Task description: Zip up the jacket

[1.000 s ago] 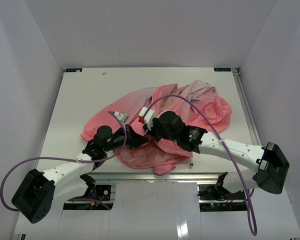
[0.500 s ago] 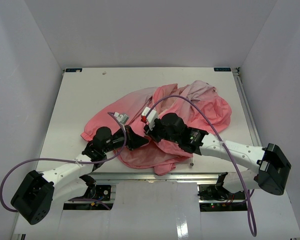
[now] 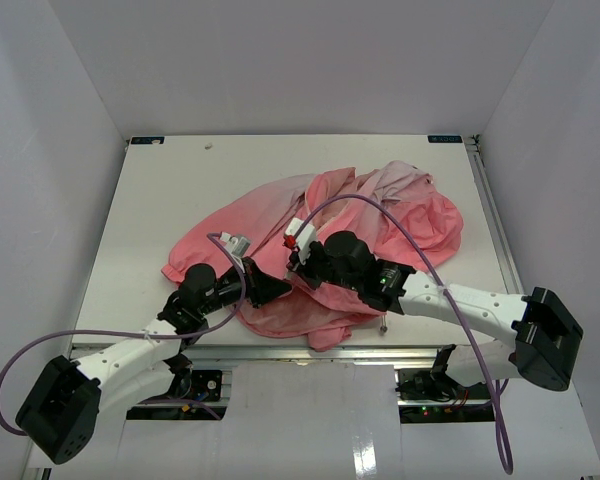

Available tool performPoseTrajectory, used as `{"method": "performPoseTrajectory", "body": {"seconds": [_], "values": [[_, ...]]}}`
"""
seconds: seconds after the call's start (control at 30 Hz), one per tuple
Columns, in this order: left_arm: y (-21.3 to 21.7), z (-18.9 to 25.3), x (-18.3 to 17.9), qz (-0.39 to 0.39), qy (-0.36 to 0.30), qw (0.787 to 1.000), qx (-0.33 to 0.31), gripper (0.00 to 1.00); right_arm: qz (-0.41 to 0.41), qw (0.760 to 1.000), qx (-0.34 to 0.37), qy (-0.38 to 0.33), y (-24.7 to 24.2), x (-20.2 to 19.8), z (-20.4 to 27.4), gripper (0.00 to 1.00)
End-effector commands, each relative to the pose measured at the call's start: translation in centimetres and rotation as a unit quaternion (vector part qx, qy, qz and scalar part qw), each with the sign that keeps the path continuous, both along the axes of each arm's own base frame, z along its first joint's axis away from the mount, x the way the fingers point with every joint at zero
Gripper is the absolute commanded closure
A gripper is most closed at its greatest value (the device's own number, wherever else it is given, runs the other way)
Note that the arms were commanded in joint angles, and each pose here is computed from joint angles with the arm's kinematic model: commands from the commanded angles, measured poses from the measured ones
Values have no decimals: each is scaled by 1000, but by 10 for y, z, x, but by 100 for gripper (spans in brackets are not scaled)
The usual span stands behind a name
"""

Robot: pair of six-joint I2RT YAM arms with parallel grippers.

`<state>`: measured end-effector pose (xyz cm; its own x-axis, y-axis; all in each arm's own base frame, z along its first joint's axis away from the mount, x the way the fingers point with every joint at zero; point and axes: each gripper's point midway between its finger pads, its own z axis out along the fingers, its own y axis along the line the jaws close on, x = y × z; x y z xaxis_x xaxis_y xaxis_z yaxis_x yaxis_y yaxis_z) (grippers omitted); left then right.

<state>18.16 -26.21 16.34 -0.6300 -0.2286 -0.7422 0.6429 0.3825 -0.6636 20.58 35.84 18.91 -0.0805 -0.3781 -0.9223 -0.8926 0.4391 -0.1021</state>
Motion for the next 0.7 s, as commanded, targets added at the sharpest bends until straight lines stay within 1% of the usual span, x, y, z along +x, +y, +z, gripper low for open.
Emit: {"method": "performPoseTrajectory", "body": {"seconds": [0.0,0.2,0.37,0.47,0.67], "values": [[6,12,-10,-6,-32,999,-14,100,-34,999,20,-19,-10,15,4,92],[13,18,-16,-1,-46,999,-20,100,-56,998,28,-16,-14,21,-11,92],[16,19,-18,3,-49,999,-18,100,-97,994,29,-29,-25,43,-9,92],[18,20,-20,7,-52,998,-19,100,-122,991,39,-33,-36,62,-4,92],[21,31,-23,7,-63,998,-20,100,-171,984,40,-36,-62,114,3,92]]}}
